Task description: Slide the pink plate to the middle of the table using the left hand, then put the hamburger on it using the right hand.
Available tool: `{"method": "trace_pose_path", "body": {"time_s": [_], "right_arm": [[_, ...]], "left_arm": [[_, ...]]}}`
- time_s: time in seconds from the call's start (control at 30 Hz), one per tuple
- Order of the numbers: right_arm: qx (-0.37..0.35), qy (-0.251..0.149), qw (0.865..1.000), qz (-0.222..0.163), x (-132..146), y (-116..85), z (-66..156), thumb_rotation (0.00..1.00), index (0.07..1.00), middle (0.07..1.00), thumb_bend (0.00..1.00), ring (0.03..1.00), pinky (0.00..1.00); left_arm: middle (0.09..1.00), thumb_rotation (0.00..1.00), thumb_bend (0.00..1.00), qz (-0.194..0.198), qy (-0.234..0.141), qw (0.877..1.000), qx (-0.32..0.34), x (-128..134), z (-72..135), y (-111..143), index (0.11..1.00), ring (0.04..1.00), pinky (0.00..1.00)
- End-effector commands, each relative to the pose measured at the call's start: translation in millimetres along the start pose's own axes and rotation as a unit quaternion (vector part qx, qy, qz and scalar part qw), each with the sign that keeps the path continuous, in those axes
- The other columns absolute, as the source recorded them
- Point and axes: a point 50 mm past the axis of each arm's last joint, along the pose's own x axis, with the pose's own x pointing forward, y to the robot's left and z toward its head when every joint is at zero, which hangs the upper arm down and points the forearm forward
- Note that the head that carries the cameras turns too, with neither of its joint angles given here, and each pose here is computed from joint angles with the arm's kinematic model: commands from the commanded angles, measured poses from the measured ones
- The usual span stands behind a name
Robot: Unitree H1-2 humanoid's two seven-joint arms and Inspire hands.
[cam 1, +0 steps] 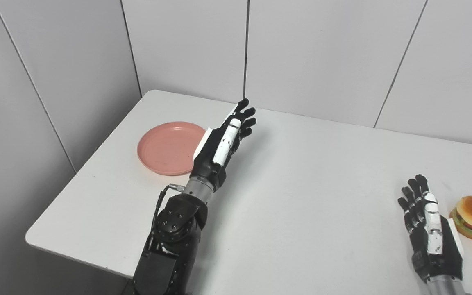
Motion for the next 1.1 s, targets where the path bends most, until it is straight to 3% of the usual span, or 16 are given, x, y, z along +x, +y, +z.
{"method": "trace_pose_path", "body": {"time_s": [0.0, 0.37, 0.8, 1.07], "right_arm": [[0.016, 0.020, 1.000, -0.008, -13.9, 0.1, -21.2, 1.00, 1.000, 1.000, 0.19, 1.000, 1.00], [0.013, 0.024, 1.000, -0.004, -14.2, -2.1, -22.2, 1.00, 1.000, 1.000, 0.21, 1.000, 1.00], [0.020, 0.018, 1.000, -0.005, -15.8, -7.1, -23.3, 1.00, 1.000, 1.000, 0.21, 1.000, 1.00], [0.020, 0.018, 1.000, -0.003, -16.2, -7.3, -21.4, 1.00, 1.000, 1.000, 0.22, 1.000, 1.00]], "left_arm": [[0.950, 1.00, 0.41, 0.009, -0.050, 0.999, 0.005, 20.7, 26.2, 9.1, 0.947, 0.941, 0.95], [0.950, 1.00, 0.40, 0.077, -0.074, 0.994, 0.015, 43.5, 35.8, 65.5, 0.948, 0.939, 0.94], [0.942, 1.00, 0.40, 0.136, -0.074, 0.987, 0.040, 59.9, 40.7, 130.3, 0.931, 0.942, 0.95], [0.927, 1.00, 0.37, 0.182, -0.079, 0.980, 0.003, 55.3, 50.1, 156.0, 0.918, 0.932, 0.94]]}}
